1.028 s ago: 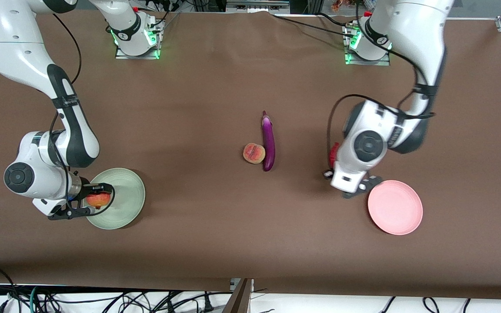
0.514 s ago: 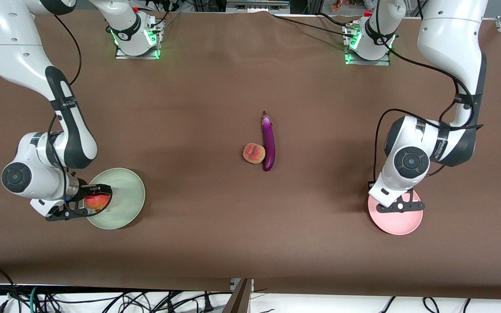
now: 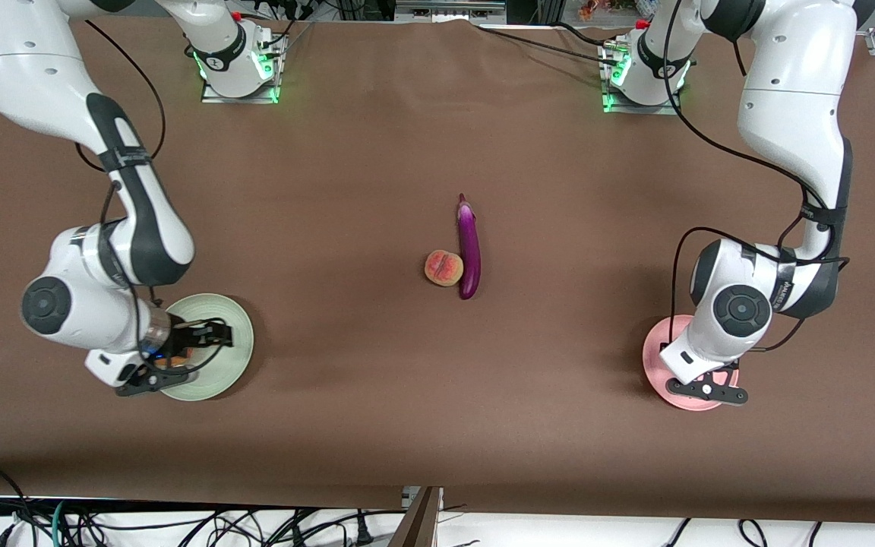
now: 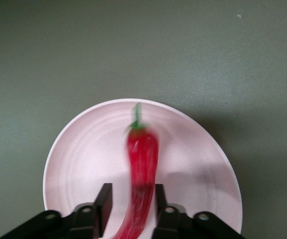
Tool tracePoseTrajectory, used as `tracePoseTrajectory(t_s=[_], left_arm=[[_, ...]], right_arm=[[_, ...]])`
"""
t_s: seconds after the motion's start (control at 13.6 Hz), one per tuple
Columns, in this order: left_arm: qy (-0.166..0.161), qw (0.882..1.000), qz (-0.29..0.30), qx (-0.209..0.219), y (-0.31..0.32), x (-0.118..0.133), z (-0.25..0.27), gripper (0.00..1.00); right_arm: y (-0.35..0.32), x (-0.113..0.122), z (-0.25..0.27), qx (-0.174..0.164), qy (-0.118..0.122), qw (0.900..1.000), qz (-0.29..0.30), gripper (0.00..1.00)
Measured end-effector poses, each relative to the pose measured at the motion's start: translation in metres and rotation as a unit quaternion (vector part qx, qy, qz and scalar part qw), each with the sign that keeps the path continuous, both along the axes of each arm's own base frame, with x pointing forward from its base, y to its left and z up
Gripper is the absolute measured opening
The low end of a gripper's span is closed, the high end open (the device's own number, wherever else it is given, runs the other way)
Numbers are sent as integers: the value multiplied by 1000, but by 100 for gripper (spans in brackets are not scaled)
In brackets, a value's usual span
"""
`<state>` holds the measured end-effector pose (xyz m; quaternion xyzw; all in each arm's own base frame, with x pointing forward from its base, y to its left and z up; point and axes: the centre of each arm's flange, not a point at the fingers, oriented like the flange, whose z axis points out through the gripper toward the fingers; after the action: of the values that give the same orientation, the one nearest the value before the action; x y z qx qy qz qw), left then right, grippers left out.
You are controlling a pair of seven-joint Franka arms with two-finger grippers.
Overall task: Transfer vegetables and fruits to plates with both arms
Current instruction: 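Release the pomegranate on the green plate while the left gripper releases the chili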
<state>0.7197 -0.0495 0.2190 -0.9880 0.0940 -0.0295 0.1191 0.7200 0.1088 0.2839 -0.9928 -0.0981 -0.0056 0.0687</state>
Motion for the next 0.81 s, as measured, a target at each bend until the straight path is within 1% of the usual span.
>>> tracePoseTrajectory(t_s=[0.15,0.22,0.29,0.37,0.44,0.59,0.66,0.81], left_arm=[[-8,1000,-2,-7,-8,4,8,67],[-9,1000,4,-19,-12,5,13,77],[-1,999,17,-33,-17,5,18,88],[14,998,28,-45,-21,1,23,96],[32,998,33,-53,-28,-3,32,100],[70,996,31,-54,-45,-15,57,100],[89,994,30,-51,-51,-22,67,100],[126,991,33,-40,-54,-33,74,100]], right_arm=[[52,-10,3,8,11,999,-36,100],[85,-18,4,8,18,998,-57,100],[124,-30,4,7,25,997,-76,100],[167,-46,4,4,30,995,-93,100],[207,-63,4,-2,30,994,-109,100],[272,-96,3,-11,24,991,-131,100],[293,-109,0,-11,24,990,-140,100],[323,-126,-9,-2,21,987,-157,100]])
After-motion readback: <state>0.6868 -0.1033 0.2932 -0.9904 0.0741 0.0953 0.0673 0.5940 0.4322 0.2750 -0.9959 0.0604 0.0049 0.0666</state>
